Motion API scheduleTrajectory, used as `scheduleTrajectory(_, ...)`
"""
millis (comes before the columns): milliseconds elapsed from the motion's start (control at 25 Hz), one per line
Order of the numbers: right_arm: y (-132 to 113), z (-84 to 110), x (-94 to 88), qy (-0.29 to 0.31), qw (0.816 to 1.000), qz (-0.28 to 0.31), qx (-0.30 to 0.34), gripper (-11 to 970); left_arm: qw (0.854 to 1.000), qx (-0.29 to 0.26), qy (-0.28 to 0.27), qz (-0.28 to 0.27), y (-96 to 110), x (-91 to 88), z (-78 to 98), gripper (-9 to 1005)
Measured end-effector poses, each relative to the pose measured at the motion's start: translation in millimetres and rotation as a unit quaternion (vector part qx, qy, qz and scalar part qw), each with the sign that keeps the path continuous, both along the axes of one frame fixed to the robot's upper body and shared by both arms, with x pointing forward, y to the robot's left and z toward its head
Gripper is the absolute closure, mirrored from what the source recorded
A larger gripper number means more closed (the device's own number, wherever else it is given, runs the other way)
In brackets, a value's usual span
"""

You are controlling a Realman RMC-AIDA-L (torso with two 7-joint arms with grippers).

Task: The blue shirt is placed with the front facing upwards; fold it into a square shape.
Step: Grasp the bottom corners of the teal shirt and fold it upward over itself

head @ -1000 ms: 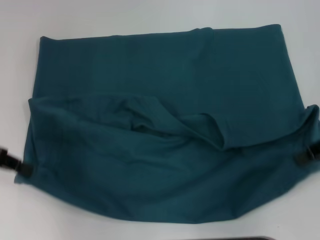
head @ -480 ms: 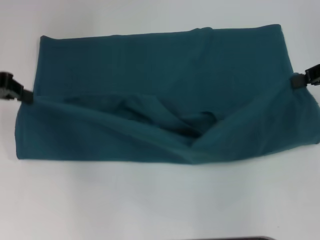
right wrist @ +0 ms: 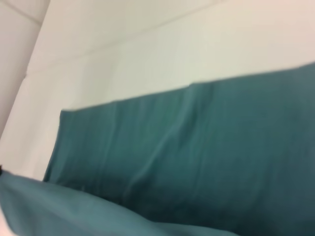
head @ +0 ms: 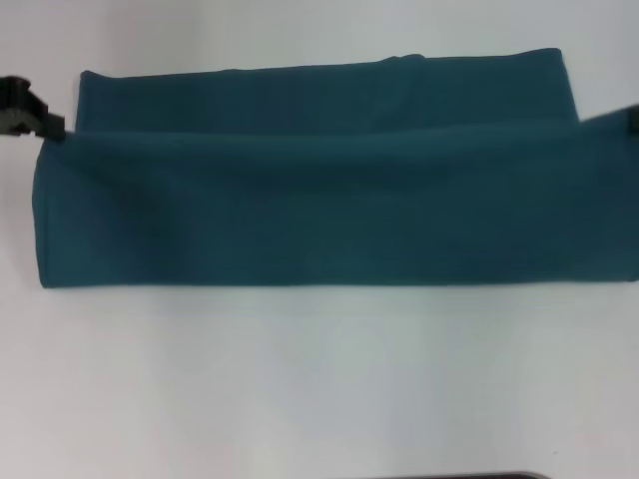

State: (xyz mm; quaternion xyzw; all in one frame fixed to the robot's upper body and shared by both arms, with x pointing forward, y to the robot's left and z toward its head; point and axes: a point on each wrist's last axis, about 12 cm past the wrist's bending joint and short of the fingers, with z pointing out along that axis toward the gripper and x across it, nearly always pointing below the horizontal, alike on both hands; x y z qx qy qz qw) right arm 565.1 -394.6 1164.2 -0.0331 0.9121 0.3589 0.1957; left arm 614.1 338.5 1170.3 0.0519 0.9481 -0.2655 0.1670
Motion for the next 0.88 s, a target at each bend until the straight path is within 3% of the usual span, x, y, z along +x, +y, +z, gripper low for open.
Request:
scheduleTrajectory(360, 6, 2.1, 25.9, -0.042, 0.998, -0.052, -0.016, 883, 0.999, 0.029, -0.015, 0.007, -21, 16.9, -1.4, 996)
scheduleTrajectory(680, 4, -1.8, 38.0, -0.068, 0.992, -0.1, -0.034, 878, 0.998, 0.037, -0.038, 0.03, -25, 26.0, -2.6, 997)
scheduleTrajectory(880, 18, -14.0, 46.3, -0.078, 0.989, -0.11, -0.061, 876, 0.997, 0.057, -0.044, 0.037, -33, 34.0, -10.9, 997)
